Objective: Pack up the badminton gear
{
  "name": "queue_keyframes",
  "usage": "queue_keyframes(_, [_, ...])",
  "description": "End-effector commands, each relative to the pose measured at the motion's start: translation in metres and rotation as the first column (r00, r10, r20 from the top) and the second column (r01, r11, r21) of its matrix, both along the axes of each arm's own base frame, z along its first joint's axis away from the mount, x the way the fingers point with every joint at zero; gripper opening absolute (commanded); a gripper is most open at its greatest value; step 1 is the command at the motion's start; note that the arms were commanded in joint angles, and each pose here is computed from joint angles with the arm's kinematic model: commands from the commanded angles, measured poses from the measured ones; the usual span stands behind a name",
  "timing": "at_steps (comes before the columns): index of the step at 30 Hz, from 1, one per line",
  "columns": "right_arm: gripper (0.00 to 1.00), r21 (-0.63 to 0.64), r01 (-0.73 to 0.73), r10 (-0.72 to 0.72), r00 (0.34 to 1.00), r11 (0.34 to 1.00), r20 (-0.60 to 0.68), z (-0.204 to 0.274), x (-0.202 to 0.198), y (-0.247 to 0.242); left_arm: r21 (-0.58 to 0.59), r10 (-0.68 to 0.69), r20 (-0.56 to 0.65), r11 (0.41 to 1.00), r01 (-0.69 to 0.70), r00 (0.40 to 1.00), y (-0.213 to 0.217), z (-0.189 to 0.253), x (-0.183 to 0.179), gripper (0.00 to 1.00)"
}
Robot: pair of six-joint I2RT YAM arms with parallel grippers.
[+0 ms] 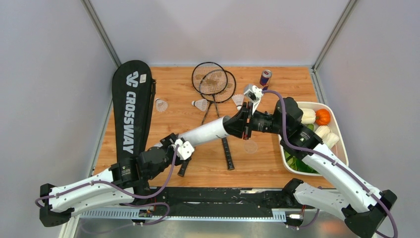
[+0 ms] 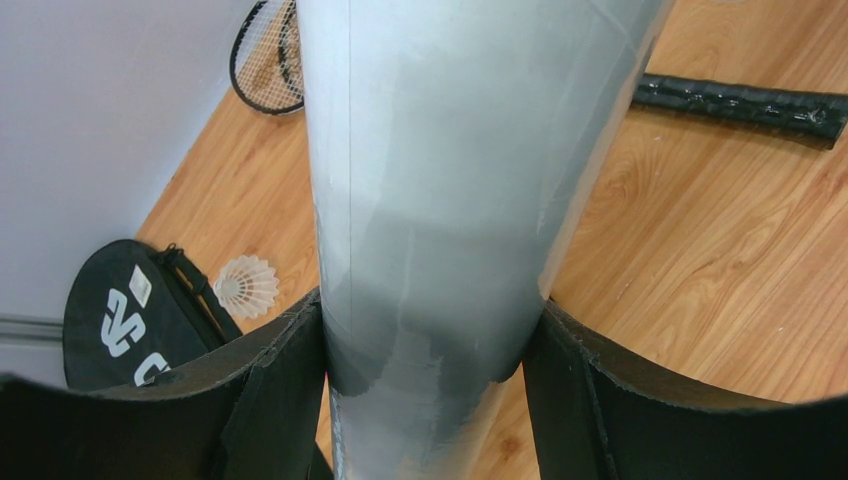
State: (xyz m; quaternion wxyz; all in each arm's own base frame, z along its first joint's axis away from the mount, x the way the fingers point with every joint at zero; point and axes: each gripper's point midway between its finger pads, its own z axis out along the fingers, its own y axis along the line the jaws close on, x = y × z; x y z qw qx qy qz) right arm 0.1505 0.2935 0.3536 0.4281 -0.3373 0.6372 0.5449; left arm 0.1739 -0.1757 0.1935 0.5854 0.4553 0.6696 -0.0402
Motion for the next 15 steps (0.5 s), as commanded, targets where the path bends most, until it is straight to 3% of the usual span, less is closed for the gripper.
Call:
queue_keyframes(1, [0.14,0.032,0.026,-0.025,0.999,0.999,-0.037,0.001,0.004,0.004,-0.124,0.010,0.047,0.992,-0.004,0.999,-0.008,0.031,0.004,0.53])
queue_keyframes(4, [0.28,0.017,0.070,-0.069,0.997,0.997,-0.040,0.002,0.008,-0.001,-0.125,0.009,0.046,0.992,-0.004,0.999,-0.008,0.031,0.004,0.53])
queue_keyframes(15, [0.41,-0.025,0.243,-0.242,0.970,0.970,0.028,0.044,0.015,-0.033,-0.125,0.016,0.049,0.992,-0.010,0.999,-0.006,0.032,0.004,0.53])
